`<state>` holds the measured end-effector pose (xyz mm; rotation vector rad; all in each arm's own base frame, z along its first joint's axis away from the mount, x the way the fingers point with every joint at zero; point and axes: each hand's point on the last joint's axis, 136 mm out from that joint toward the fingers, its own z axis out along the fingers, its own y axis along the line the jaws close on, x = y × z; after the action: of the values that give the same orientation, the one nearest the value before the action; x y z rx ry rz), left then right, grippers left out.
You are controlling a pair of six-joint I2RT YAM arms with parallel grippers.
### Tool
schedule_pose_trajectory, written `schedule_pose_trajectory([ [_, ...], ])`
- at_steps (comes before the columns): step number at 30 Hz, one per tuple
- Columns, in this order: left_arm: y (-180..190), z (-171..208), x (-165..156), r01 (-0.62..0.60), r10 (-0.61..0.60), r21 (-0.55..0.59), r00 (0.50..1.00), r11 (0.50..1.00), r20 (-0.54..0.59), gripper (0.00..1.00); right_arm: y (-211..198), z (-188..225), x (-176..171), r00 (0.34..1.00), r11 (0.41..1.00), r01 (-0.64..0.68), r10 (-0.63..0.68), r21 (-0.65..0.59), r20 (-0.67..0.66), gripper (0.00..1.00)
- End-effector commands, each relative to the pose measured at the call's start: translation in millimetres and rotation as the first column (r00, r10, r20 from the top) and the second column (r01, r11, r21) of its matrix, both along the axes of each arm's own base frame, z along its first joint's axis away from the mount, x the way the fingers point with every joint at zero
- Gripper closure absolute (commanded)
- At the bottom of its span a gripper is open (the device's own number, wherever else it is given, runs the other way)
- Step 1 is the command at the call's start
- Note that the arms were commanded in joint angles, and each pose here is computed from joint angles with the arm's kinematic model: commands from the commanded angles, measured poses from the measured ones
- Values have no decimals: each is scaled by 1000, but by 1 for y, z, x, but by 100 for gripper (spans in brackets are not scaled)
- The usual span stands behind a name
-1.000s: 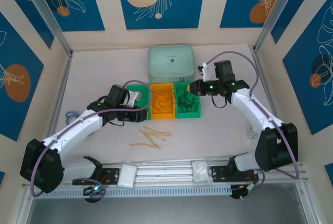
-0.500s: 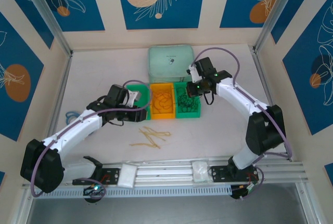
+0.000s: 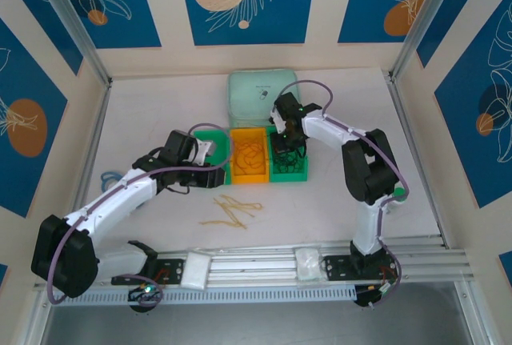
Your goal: Untangle the cables
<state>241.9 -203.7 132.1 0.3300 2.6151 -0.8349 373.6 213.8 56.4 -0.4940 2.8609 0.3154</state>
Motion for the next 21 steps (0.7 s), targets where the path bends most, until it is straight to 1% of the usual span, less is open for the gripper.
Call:
schedule_pose_trajectory([
  [1, 1, 13, 4, 8, -8, -17, 999, 1000, 32, 59, -5, 16, 4, 999, 999, 40, -40, -7, 30, 99],
  [6, 1, 12, 6, 6, -6, -20, 1000, 1000, 30, 59, -6, 54, 0, 990, 996, 54, -63, 72, 126, 86],
  [10, 0, 12, 6, 5, -5, -25, 1000, 1000, 30, 59, -11, 89, -5, 977, 981, 81, -112, 176, 179, 83],
  [12, 0, 11, 5, 6, -5, -26, 1000, 1000, 27, 59, -21, 100, -6, 969, 971, 115, -156, 210, 191, 81],
  [15, 0, 11, 5, 5, -4, -27, 1000, 1000, 29, 59, -47, 102, -5, 953, 963, 188, -226, 194, 199, 79],
  [18, 1, 10, 4, 4, -4, -26, 1000, 1000, 27, 59, -74, 90, -8, 943, 958, 256, -277, 128, 185, 79],
  [21, 1, 10, 4, 4, -4, -27, 1000, 1000, 27, 59, -86, 75, -14, 940, 950, 291, -306, 114, 147, 79],
])
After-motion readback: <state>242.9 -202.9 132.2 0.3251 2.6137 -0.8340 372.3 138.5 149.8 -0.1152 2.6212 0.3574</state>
